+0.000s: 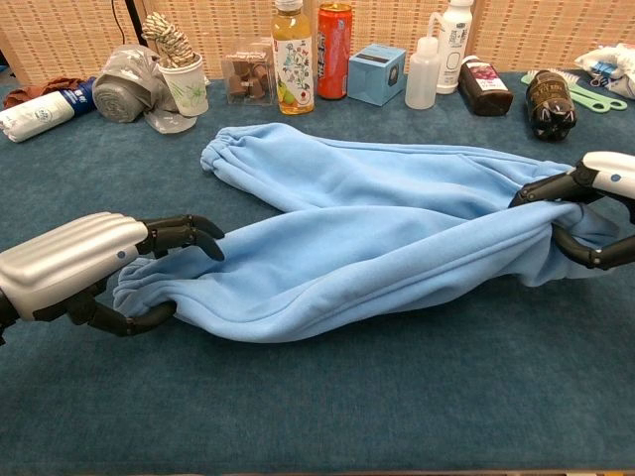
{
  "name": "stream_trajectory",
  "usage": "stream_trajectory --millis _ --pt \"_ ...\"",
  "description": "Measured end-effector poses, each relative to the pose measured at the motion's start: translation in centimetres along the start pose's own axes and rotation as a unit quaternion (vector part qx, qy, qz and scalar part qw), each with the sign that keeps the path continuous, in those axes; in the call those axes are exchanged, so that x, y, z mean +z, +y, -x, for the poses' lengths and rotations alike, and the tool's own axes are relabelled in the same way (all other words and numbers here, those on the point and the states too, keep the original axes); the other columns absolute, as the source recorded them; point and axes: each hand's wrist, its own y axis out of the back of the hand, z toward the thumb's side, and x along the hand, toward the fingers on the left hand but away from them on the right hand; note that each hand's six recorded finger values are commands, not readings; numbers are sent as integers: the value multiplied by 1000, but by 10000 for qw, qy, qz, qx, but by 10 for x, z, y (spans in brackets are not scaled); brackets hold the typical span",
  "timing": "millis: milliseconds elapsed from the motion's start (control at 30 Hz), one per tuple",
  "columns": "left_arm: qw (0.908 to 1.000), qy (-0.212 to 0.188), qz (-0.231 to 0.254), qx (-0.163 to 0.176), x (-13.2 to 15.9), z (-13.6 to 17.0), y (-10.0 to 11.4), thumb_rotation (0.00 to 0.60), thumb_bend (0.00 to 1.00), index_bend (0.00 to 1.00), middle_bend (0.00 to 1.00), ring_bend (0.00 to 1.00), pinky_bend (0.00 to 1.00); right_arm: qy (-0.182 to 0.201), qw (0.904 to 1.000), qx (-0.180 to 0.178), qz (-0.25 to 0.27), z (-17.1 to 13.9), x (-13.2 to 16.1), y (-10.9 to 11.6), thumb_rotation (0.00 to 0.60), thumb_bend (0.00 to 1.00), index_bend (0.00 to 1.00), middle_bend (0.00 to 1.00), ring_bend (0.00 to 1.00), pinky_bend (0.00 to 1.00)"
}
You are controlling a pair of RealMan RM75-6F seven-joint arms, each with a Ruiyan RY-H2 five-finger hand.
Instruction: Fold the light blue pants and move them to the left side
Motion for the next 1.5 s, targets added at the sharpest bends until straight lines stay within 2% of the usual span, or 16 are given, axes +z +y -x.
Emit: stream_trajectory --millis 33,133,367,467,567,633,700,733,800,1100,1300,1500 --pt "10000 6 -1 63 0 -1 2 600 459 570 439 465 546 5 10000 -1 3 0 0 0 600 780 599 403 406 602" --pt "9997 32 13 246 0 -3 6 600 490 676 527 540 583 6 10000 -7 22 0 0 1 600 780 599 403 406 602" --pt "9984 102 37 556 -2 -5 14 600 500 761 582 584 585 -4 10000 -24 39 -1 0 2 600 779 600 403 406 602" --pt "9979 136 -2 639 -3 -5 17 600 500 791 599 584 547 -10 10000 -19 51 -1 0 3 600 779 600 404 406 601" --pt "9972 204 -96 714 -6 -6 20 600 500 812 604 566 403 -23 10000 -17 52 -1 -1 3 600 779 600 404 407 601" --pt "9966 260 -185 754 -7 -7 22 600 499 822 610 545 223 -30 10000 -17 61 -1 -1 3 600 780 600 405 408 601" --pt "9961 311 -261 777 -8 -8 23 600 499 826 612 526 91 -32 10000 -21 68 -1 -2 3 600 780 600 405 408 602" --pt "9958 349 -300 791 -9 -8 23 600 499 828 613 519 41 -32 10000 -24 65 -1 -2 3 600 780 600 405 407 602" --pt "9952 411 -310 828 -10 -9 24 600 499 831 614 517 3 -39 10000 -28 73 -2 -2 4 600 780 600 405 408 602" --pt "9940 506 -106 967 -11 -10 35 600 499 837 618 513 0 -94 9999 -71 102 -2 -6 8 600 781 602 406 409 602" --pt "9941 620 -50 887 -15 -17 45 600 499 837 618 510 0 -114 9998 -100 134 3 -8 17 600 780 603 407 409 601" --pt "9934 824 -288 740 -19 -29 58 600 498 838 618 502 0 -214 9994 -105 243 14 -13 28 600 786 604 407 410 602"
